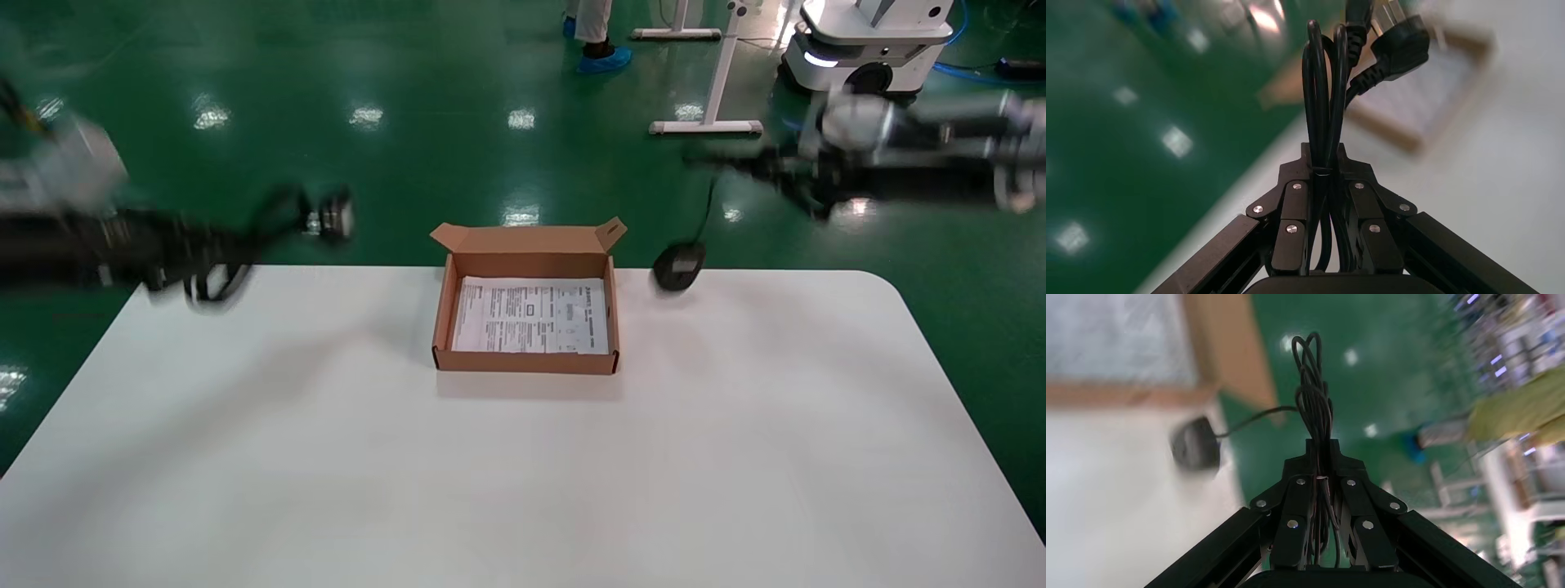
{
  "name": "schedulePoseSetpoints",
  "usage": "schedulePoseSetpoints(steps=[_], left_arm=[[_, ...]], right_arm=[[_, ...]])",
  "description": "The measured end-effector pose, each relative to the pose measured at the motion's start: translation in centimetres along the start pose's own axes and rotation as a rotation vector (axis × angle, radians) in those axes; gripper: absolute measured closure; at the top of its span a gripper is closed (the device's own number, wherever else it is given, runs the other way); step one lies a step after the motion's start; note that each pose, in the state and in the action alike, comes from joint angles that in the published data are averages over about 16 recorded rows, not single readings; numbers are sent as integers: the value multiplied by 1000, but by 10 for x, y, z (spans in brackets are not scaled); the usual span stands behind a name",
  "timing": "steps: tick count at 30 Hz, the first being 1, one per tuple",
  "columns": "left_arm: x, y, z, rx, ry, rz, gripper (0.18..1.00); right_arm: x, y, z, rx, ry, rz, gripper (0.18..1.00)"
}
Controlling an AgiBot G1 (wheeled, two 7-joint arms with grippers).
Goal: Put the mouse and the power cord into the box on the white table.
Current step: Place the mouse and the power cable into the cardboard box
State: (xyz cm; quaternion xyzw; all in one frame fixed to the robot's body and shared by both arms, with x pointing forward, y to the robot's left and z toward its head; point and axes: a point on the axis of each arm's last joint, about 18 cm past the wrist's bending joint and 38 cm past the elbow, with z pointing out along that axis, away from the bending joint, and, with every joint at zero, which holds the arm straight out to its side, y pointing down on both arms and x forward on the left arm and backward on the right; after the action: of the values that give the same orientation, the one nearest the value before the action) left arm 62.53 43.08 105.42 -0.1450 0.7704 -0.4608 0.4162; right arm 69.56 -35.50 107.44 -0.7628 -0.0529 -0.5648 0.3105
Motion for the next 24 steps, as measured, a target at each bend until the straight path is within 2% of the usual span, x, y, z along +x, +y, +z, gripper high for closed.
schedulePoseSetpoints(steps=[5,11,17,24], left_arm=[[-16,-55,-7,115,-49,6,940],[-19,-104,-1,175,-57,35,940],[-16,-127,5,177,-47,56,941],[-10,-135,8,154,-40,60,941]], right_arm=[[18,-38,12,80,35,-23,964],[12,-63,37,138,24,-18,964],[-3,-72,59,156,1,5,964],[-22,-78,81,165,-30,14,964]])
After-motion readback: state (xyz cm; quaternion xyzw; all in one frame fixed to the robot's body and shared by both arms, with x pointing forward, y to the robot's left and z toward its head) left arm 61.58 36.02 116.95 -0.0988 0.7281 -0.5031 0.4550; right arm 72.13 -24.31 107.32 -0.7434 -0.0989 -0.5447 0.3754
